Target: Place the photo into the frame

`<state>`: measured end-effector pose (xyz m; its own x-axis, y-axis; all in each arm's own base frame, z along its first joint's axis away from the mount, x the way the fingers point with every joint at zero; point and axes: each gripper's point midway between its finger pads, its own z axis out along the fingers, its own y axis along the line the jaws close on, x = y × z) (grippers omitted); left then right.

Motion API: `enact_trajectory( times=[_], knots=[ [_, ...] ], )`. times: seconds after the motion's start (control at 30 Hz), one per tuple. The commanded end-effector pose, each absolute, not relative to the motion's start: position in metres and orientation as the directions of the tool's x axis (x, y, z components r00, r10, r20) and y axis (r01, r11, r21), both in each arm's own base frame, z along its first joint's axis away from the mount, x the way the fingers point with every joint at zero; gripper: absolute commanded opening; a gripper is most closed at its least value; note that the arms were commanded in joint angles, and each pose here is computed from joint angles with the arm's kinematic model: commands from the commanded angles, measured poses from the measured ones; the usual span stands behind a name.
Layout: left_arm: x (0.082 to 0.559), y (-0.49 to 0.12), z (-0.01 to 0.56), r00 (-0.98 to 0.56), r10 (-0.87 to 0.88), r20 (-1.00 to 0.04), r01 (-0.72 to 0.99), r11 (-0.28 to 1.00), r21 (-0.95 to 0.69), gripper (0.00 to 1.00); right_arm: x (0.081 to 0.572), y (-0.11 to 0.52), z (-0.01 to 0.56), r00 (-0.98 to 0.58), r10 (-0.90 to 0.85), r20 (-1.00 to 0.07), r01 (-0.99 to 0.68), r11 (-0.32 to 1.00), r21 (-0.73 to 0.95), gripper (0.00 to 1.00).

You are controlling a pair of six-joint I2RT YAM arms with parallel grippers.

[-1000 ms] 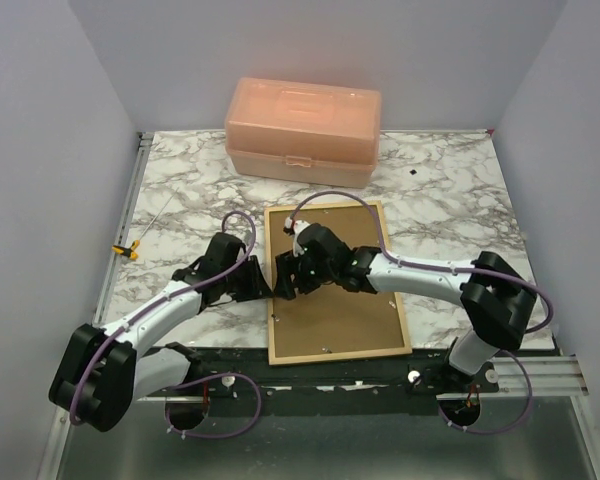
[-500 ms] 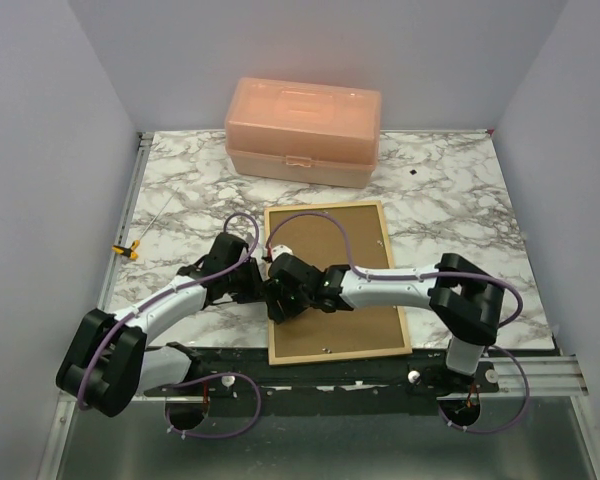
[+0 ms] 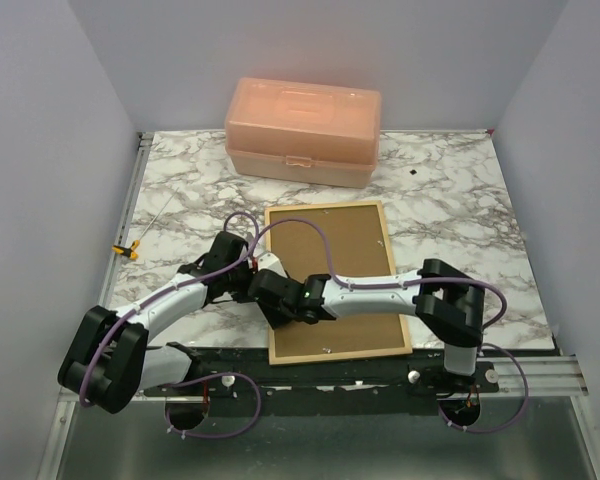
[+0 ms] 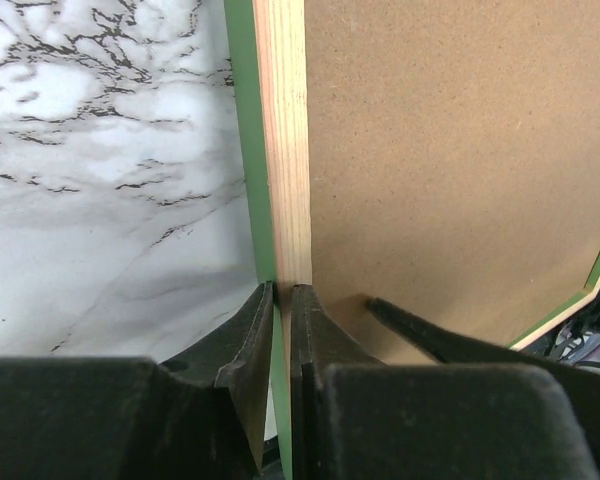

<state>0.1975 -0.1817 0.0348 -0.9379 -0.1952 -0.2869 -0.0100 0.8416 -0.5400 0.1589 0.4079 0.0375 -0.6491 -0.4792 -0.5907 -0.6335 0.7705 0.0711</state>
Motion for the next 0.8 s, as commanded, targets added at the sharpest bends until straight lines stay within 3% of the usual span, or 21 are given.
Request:
enact_trajectory(
  times=[0.0,0.27,0.53,0.77],
  knots=[
    [0.196,-0.172,0.020,-0.941,-0.187,-0.283,-0.028,0.875,-0.484,0.12,0.163,0.376,0.009,-0.633,-0.567,-0.527,-0.580,0.798,-0.162,0.50],
    [0.194,-0.167,0.015,-0.943,-0.180,-0.279,-0.034,0.888,-0.459,0.07,0.171,0.376,0.020,-0.640,-0.515,-0.570,-0.516,0.838,-0.178,0.34],
    [0.192,-0.166,0.012,-0.947,-0.173,-0.272,-0.034,0.893,-0.449,0.06,0.172,0.382,0.015,-0.667,-0.472,-0.576,-0.486,0.862,-0.143,0.05],
    [0.192,-0.165,0.011,-0.947,-0.173,-0.269,-0.036,0.894,-0.447,0.05,0.181,0.379,0.014,-0.734,-0.383,-0.561,-0.429,0.902,-0.053,0.04]
  ],
)
